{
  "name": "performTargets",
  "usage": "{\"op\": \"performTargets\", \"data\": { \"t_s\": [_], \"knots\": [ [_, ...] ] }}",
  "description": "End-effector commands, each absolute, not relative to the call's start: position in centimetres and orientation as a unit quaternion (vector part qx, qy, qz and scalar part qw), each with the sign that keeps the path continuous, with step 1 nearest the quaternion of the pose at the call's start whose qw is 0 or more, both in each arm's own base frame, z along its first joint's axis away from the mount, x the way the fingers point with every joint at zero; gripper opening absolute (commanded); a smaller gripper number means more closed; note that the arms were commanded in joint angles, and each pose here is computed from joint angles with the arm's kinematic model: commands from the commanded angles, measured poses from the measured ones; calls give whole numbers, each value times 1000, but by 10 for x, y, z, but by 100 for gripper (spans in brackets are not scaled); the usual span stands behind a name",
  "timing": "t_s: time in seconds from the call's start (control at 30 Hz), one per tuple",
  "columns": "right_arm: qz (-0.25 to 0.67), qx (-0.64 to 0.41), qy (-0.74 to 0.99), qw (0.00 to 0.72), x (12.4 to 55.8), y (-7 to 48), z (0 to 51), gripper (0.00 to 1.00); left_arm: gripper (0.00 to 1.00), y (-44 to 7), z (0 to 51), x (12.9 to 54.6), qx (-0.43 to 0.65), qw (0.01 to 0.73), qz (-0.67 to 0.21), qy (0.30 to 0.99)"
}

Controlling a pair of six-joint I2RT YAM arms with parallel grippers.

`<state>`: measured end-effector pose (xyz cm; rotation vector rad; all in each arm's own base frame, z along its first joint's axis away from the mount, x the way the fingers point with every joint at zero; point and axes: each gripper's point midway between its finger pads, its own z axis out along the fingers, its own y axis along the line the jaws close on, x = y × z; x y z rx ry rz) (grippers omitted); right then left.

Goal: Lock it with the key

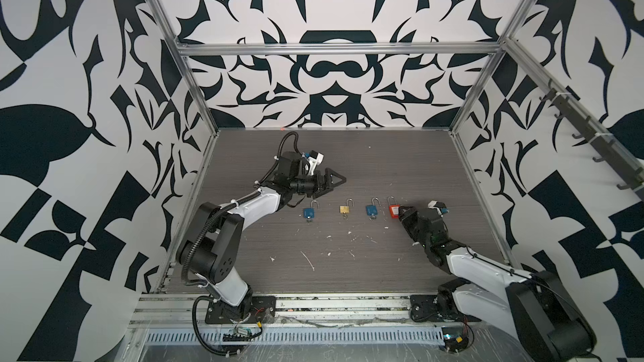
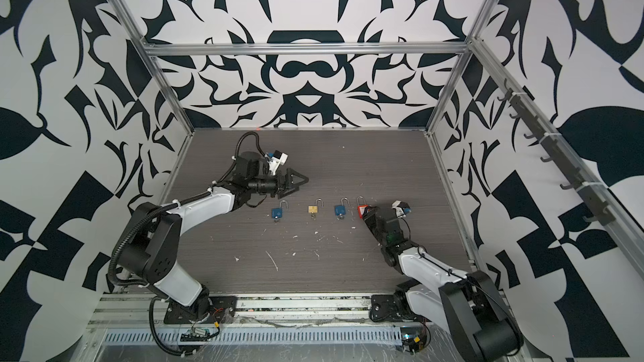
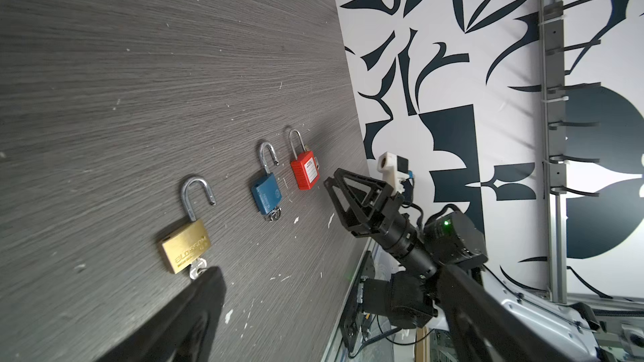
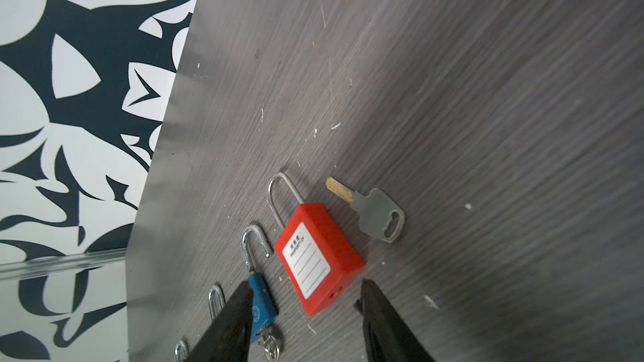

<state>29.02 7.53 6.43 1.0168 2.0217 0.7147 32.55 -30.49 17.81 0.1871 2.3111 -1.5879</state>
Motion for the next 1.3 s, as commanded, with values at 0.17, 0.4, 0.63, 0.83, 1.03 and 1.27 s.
{"op": "performTargets", "data": {
  "t_s": [0.17,0.4,0.63,0.83,1.03,1.27],
  "knots": [
    [195,159,919,303,295,112,124,52,99,-284,171,306,73,194,-487,848],
    [114,18,965,235,300,166,113,53,99,-284,176,290,92,194,-515,830],
    [71,-6,973,221,311,184,95,58,100,-286,180,287,98,189,-530,821],
    [62,-11,976,207,316,190,75,58,100,-287,179,286,101,186,-532,820],
    [48,-19,978,202,324,193,63,57,99,-288,177,286,100,183,-533,820],
    [35,-32,981,190,329,196,48,57,99,-289,173,287,100,177,-535,820]
  ]
}}
